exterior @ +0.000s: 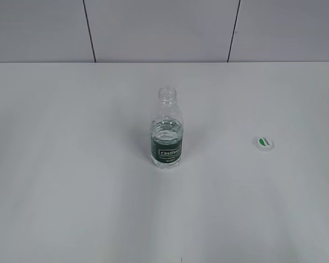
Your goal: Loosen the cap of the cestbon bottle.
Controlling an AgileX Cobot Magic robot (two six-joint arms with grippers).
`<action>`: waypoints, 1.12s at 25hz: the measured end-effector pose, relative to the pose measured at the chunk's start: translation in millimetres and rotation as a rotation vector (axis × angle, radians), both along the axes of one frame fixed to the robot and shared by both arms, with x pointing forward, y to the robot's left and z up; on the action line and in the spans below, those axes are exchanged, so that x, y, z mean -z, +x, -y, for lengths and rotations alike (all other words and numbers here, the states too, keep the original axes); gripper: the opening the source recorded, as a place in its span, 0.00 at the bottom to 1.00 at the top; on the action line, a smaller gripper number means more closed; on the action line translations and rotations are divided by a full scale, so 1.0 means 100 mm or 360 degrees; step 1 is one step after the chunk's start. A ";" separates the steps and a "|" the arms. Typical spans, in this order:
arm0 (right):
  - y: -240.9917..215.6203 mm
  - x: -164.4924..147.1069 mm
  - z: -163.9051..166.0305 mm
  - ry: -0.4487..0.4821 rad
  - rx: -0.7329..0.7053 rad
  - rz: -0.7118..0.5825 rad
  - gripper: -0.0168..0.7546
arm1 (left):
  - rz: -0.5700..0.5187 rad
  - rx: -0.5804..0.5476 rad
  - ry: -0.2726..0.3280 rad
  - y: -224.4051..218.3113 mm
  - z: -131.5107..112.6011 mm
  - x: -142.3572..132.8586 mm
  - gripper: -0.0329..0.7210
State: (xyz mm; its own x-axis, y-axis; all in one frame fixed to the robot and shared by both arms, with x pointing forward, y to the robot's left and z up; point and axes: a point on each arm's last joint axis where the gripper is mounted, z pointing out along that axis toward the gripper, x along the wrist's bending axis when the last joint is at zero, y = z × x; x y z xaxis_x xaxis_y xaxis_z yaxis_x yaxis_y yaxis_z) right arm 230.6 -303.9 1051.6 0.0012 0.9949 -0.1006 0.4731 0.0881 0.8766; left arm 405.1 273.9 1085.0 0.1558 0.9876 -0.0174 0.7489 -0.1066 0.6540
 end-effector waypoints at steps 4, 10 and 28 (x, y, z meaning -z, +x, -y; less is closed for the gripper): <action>0.00 0.00 0.00 -0.0001 0.0001 0.0000 0.51 | 0.0069 0.0001 -0.0001 -0.36 -0.06 -0.03 0.70; 0.00 0.00 0.00 -0.0001 0.0001 0.0002 0.51 | 0.0200 -0.0002 0.0005 -0.82 -0.15 -0.14 0.70; 0.00 0.00 0.00 -0.0002 0.0001 0.0002 0.51 | 0.0651 -0.0032 -0.0094 -1.75 -0.30 0.25 0.70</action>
State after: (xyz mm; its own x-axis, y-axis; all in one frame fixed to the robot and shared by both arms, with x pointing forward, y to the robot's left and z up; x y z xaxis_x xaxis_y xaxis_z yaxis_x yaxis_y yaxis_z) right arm 230.6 -304.0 1051.7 0.0019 0.9948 -0.1016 0.4723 0.0887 0.8770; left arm 229.8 303.5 1059.6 0.1423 0.9897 -0.0147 0.4275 -0.0481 0.9027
